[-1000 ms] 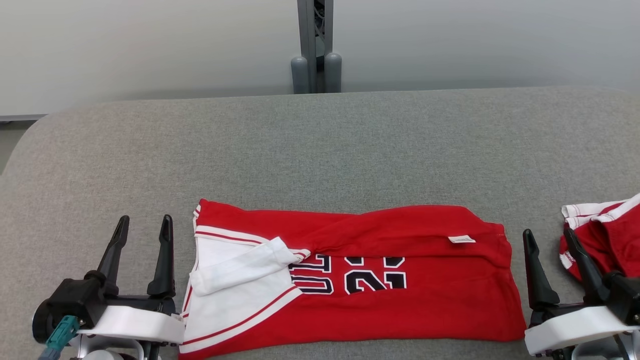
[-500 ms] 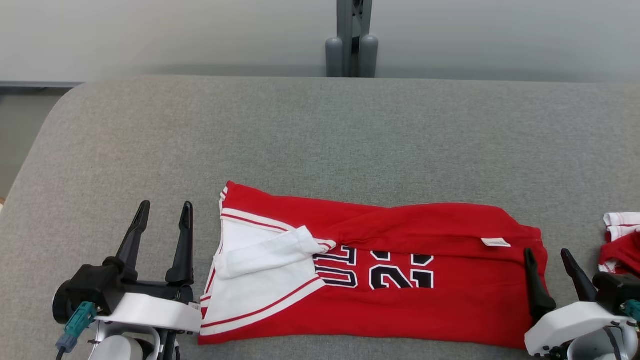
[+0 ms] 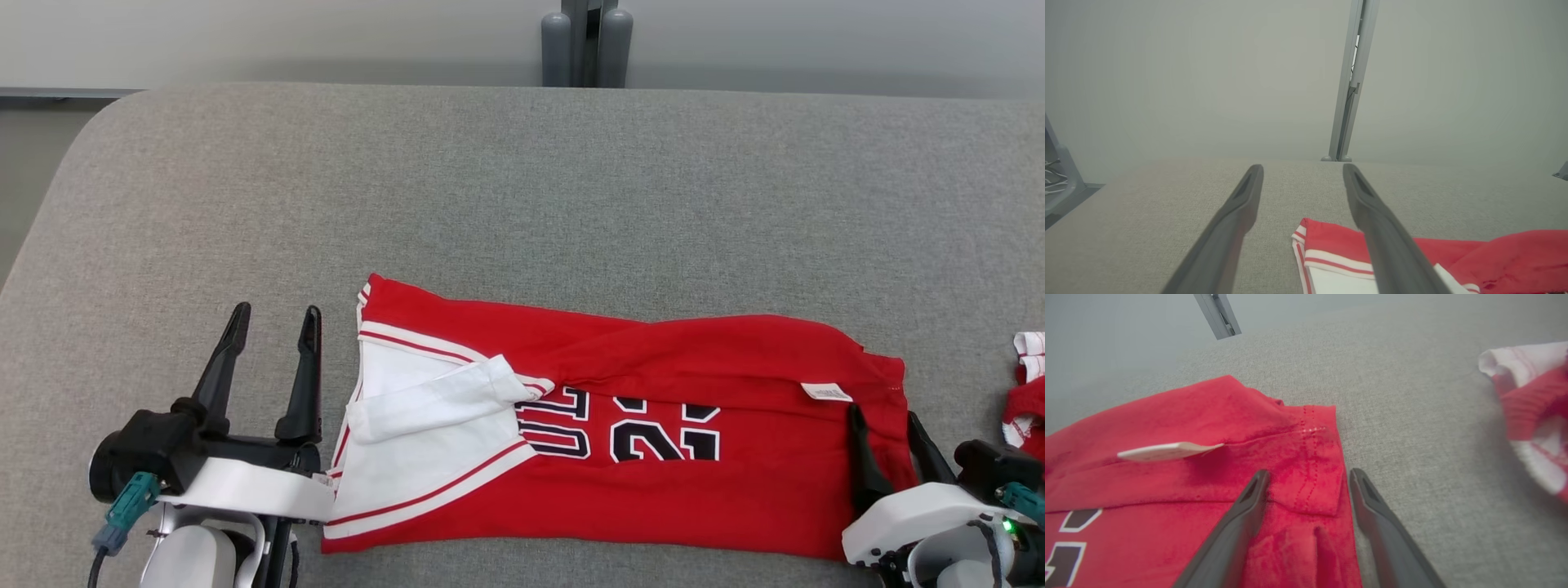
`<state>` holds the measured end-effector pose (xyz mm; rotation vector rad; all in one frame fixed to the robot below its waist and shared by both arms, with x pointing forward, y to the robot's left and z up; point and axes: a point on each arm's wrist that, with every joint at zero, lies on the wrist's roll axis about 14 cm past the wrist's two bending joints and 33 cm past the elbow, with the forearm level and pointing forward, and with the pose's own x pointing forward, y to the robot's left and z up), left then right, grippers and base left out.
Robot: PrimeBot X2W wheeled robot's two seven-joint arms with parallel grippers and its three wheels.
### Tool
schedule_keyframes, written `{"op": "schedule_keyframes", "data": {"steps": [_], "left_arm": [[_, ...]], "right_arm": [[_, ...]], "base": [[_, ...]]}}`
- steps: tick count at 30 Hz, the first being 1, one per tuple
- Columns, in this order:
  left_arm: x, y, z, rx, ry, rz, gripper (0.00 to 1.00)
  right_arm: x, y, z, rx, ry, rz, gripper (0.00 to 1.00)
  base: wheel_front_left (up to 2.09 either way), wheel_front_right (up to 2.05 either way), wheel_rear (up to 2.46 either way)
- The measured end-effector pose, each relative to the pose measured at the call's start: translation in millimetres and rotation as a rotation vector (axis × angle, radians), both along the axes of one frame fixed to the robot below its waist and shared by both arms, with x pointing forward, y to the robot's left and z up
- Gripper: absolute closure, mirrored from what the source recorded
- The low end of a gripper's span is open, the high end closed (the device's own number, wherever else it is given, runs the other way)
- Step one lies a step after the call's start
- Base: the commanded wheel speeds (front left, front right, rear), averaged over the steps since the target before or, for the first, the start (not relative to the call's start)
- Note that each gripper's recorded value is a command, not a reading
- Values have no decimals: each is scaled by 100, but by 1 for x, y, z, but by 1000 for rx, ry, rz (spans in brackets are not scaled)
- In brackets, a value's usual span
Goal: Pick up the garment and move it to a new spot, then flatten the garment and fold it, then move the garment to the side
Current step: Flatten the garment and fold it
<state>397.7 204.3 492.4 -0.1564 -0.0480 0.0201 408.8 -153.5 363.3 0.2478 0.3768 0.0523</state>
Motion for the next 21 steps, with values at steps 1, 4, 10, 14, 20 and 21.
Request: {"op": "schedule_keyframes", "data": {"steps": [1, 4, 10, 14, 20, 21], "left_arm": [[1, -1, 0, -1, -2, -3, 0], [6, -1, 1, 2, -6, -7, 0], [8, -1, 0, 2, -6, -7, 0], [12, 0, 0, 4, -7, -5, 0], [16, -5, -2, 2, -7, -21, 0], [17, -6, -1, 3, -9, -23, 0]], "right_arm": [[0, 0, -1, 9, 2, -5, 0], [-1, 2, -6, 35, 13, -16, 0], [-2, 8, -5, 80, 12, -21, 100], [2, -5, 7, 91, -36, -68, 100], [12, -44, 36, 32, -146, -158, 100], [13, -51, 41, 20, -161, -172, 100]], "base": [[0, 0, 0], [0, 0, 0], [0, 0, 0], [0, 0, 0], [0, 0, 0], [0, 0, 0]]}}
